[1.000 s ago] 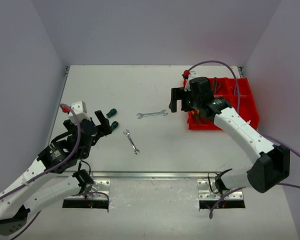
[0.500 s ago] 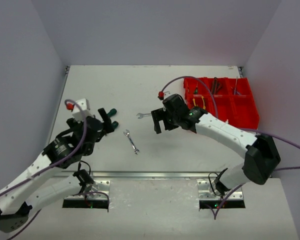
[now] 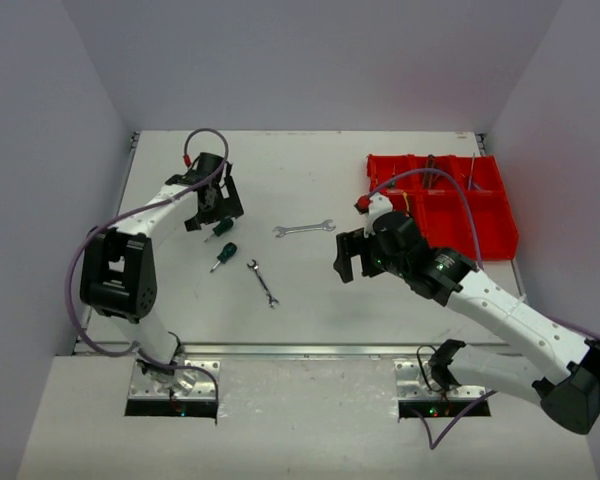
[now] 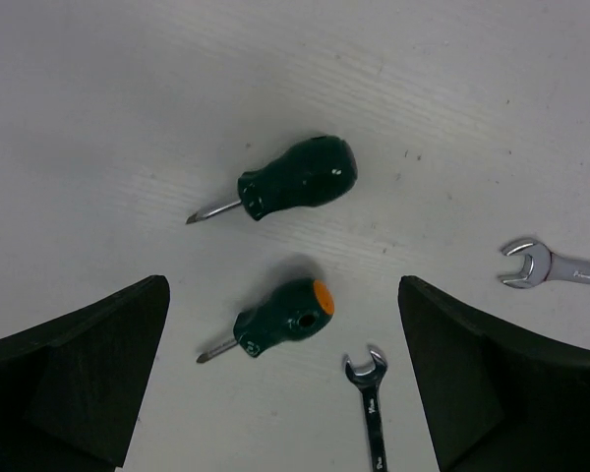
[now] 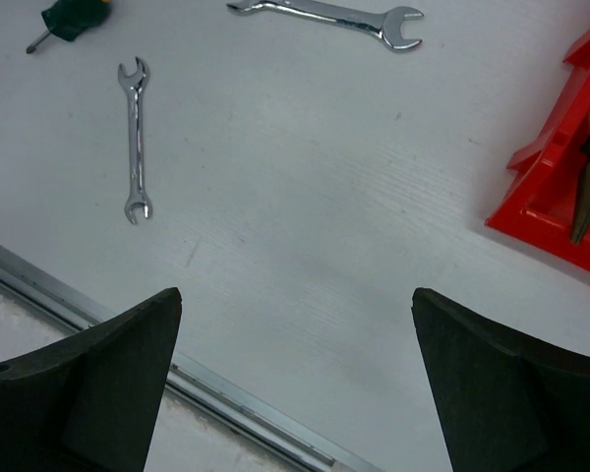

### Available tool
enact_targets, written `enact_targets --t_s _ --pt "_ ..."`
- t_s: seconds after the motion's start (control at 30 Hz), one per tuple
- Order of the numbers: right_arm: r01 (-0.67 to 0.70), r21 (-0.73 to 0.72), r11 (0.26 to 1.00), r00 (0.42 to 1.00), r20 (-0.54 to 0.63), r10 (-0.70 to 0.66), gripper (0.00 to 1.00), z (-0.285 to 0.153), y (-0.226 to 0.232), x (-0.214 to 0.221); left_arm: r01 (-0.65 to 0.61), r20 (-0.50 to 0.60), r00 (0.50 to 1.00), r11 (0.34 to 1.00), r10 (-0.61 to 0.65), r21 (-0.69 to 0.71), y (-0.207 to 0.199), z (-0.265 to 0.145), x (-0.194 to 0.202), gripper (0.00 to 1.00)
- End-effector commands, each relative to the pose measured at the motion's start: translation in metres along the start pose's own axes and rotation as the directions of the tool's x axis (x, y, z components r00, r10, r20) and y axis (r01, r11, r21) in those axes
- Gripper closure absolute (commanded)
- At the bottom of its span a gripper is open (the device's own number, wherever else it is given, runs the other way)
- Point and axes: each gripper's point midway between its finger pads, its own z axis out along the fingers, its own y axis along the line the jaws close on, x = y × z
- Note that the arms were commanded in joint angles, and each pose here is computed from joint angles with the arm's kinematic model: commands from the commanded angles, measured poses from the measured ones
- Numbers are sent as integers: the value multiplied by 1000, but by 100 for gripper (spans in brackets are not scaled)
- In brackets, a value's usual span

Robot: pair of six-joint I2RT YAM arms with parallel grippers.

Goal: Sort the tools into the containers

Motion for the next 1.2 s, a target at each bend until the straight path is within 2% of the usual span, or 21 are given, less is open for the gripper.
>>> enact_targets --t_s 0.0,0.17,0.3,0.43,0.6,0.73,0.87,1.0,1.17 --pt "36 -4 999 999 11 -36 1 -4 -6 10 -107 -33 993 991 111 83 -20 6 -18 0" --pt "50 -16 999 999 -3 -50 1 -3 -5 18 -243 -78 966 968 247 54 -15 19 -25 0" --pt "54 -26 998 999 5 -53 1 -1 -5 21 -357 -49 933 934 357 2 -1 31 -37 0" --pt "61 -17 998 998 7 -61 1 -1 -7 22 -383 -89 918 923 385 41 -1 40 -31 0" --pt "60 -11 998 998 20 -59 1 -4 -10 24 -359 -97 920 915 380 184 -12 44 -22 2" --pt "61 -15 998 998 21 -61 1 -5 -9 24 -355 -154 911 919 382 173 -8 60 -8 2" --pt "62 -12 998 998 19 -62 1 -4 -10 26 -345 -217 904 928 369 141 -1 78 7 13" --pt "63 -10 998 998 13 -63 1 -3 -11 27 -346 -247 900 933 359 96 7 88 12 30" --pt "65 -10 998 998 3 -65 1 0 -11 29 -350 -229 910 937 345 20 17 90 4 58"
